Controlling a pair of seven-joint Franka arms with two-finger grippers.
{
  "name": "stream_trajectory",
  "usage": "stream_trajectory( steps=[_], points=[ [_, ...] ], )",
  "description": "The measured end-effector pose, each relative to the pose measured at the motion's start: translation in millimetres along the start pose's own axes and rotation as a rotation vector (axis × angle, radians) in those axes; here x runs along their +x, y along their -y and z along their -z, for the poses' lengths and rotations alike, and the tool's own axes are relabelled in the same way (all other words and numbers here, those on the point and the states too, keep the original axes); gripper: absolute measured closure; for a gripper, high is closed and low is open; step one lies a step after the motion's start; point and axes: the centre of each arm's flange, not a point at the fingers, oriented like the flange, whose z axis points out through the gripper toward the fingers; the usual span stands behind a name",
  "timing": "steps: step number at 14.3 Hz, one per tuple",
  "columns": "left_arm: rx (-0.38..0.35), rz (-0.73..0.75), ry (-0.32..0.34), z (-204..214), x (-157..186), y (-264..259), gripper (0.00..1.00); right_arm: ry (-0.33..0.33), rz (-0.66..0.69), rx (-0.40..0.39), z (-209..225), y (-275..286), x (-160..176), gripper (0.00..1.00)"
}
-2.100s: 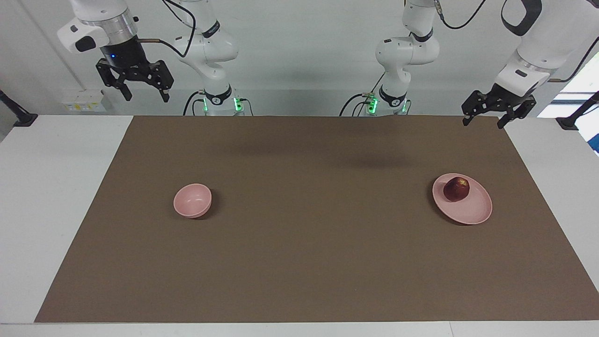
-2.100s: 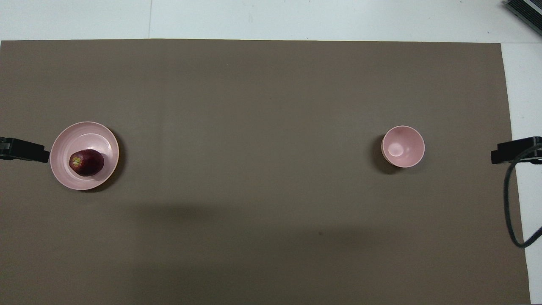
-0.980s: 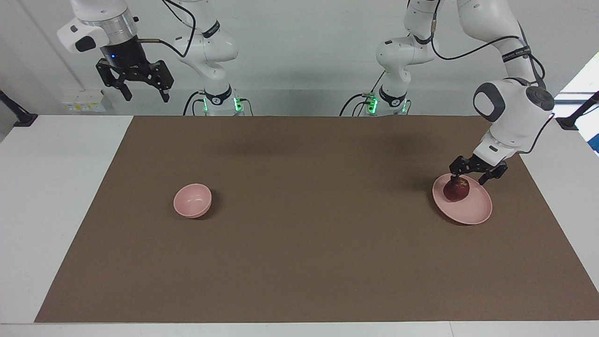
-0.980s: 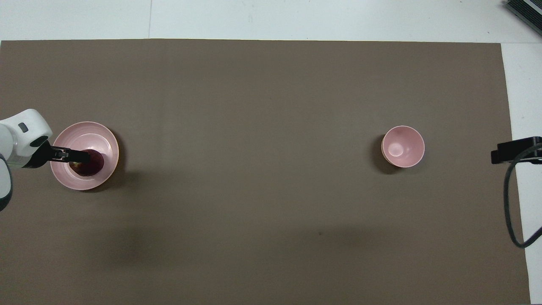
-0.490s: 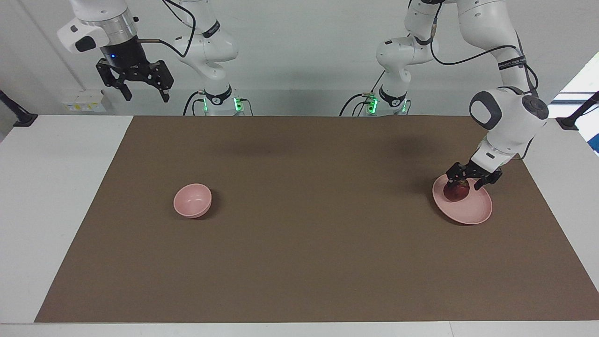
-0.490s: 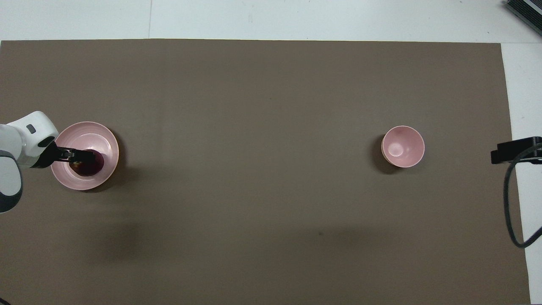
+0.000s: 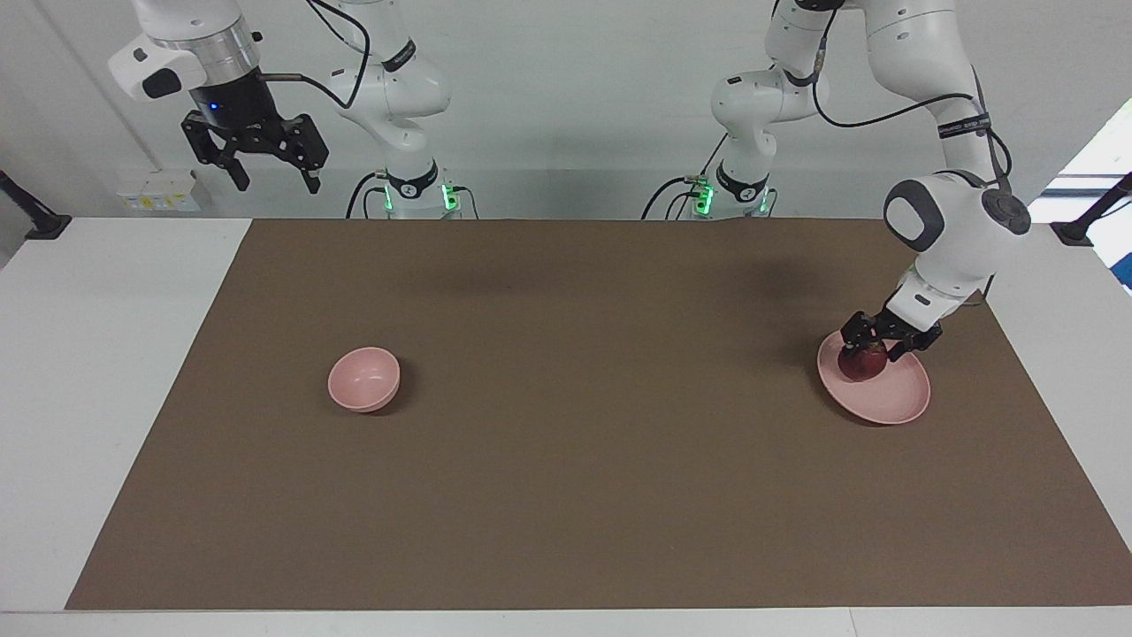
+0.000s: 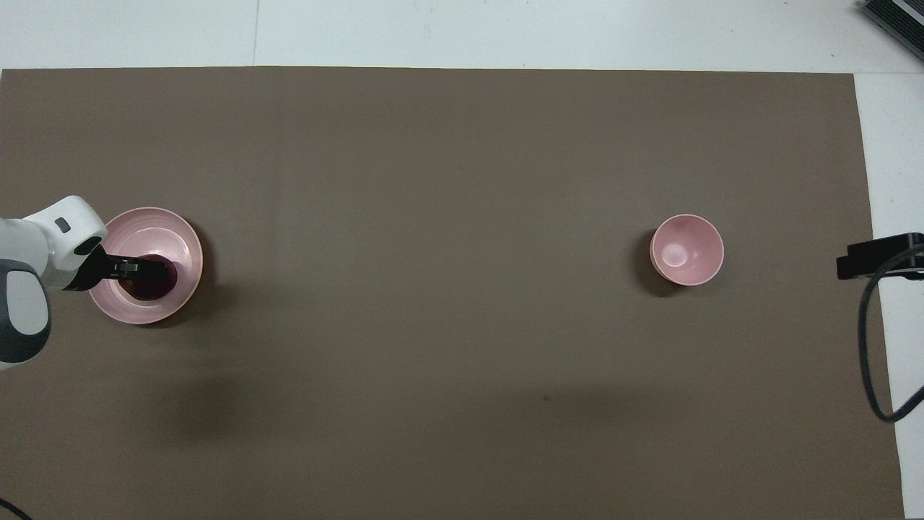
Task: Move apple from plate to bowl
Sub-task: 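Reach the left gripper over the plate and grasp the red apple, then lift the apple with the left gripper while the right gripper approaches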
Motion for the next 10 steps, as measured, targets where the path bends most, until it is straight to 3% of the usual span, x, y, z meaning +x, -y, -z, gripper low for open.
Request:
stream_trajectory(
  steps=[1, 4, 7, 10],
  points=[
    [0.001, -0.001, -0.003, 1.2, 0.5, -0.4, 0.3, 0.0, 0.0, 0.0, 0.0, 0.0, 0.0, 0.0],
    [0.001, -0.008, -0.015, 10.8, 3.2, -4.1, 0.32, 0.0, 0.0, 0.0, 0.0, 0.0, 0.0, 0.0],
    [-0.031, -0.024, 0.03, 57.4, 4.7, -15.9, 0.32, 0.0, 0.047, 0.0, 0.0, -0.3, 0.0, 0.0],
    [-0.153, 0.029, 0.033, 114.6, 9.1, -48.1, 0.32, 0.011, 0.067, 0.0, -1.2, -0.1, -1.1, 0.0]
  ],
)
